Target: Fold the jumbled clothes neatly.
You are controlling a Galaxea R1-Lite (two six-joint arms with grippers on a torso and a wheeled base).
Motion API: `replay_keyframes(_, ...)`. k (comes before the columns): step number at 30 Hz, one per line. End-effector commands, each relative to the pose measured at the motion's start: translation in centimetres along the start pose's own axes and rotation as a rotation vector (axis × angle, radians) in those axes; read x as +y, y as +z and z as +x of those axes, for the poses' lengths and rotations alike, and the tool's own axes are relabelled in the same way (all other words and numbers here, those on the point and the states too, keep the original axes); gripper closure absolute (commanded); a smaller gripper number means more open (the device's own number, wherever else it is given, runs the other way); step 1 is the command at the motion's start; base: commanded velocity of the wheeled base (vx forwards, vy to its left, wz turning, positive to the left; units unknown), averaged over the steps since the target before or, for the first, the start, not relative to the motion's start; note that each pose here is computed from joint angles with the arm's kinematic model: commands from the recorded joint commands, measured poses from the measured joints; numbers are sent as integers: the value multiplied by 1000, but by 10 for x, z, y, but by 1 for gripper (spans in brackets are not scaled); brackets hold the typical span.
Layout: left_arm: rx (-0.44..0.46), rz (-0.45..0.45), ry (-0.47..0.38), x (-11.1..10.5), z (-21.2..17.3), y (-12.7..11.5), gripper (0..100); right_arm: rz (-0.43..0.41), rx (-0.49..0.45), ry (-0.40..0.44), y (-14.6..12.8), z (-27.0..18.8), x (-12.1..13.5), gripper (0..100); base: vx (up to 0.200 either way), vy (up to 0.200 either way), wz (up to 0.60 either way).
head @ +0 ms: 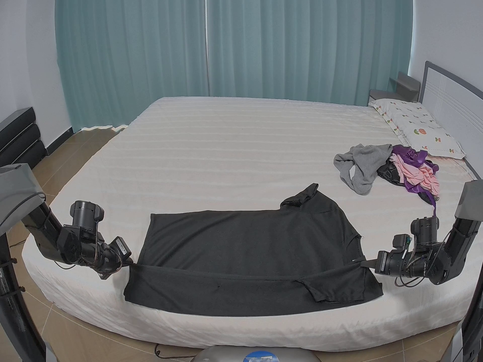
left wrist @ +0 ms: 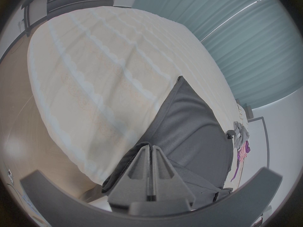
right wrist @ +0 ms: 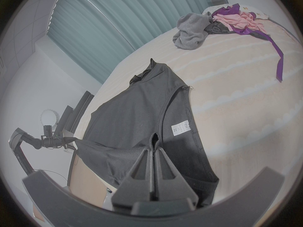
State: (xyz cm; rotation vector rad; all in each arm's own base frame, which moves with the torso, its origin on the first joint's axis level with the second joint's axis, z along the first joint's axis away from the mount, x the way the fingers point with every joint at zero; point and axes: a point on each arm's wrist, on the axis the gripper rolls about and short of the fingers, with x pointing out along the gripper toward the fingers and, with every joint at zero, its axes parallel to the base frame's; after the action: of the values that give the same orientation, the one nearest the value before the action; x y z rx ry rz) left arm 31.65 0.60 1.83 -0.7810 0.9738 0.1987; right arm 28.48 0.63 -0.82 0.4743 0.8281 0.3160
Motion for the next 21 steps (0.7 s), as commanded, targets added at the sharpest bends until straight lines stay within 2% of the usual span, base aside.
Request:
replay_keyframes(1, 25, -9, 23, 5, 13, -1, 100, 10, 19, -5, -2, 12, -7, 100, 0, 0, 0)
replay_keyframes(9, 25, -20, 23, 5, 17, 0, 100, 12, 23, -5, -1, 18, -10, 100, 0, 0, 0)
replay_keyframes(10, 25, -20, 23, 5, 17, 0, 0, 13, 24, -5, -2, 19, -11, 100, 0, 0, 0)
replay_keyframes(11, 25, -20, 23, 5, 17, 0, 0, 13, 27, -6, -2, 20, -11, 100, 0, 0, 0)
replay_keyframes(12, 25, -20, 23, 5, 17, 0, 0, 13, 27, -6, -2, 20, -11, 0, 0, 0, 0)
replay_keyframes(21, 29, -27, 27, 6, 14, -2, 0, 6, 1, 3, 3, 16, -8, 0, 0, 0, 0)
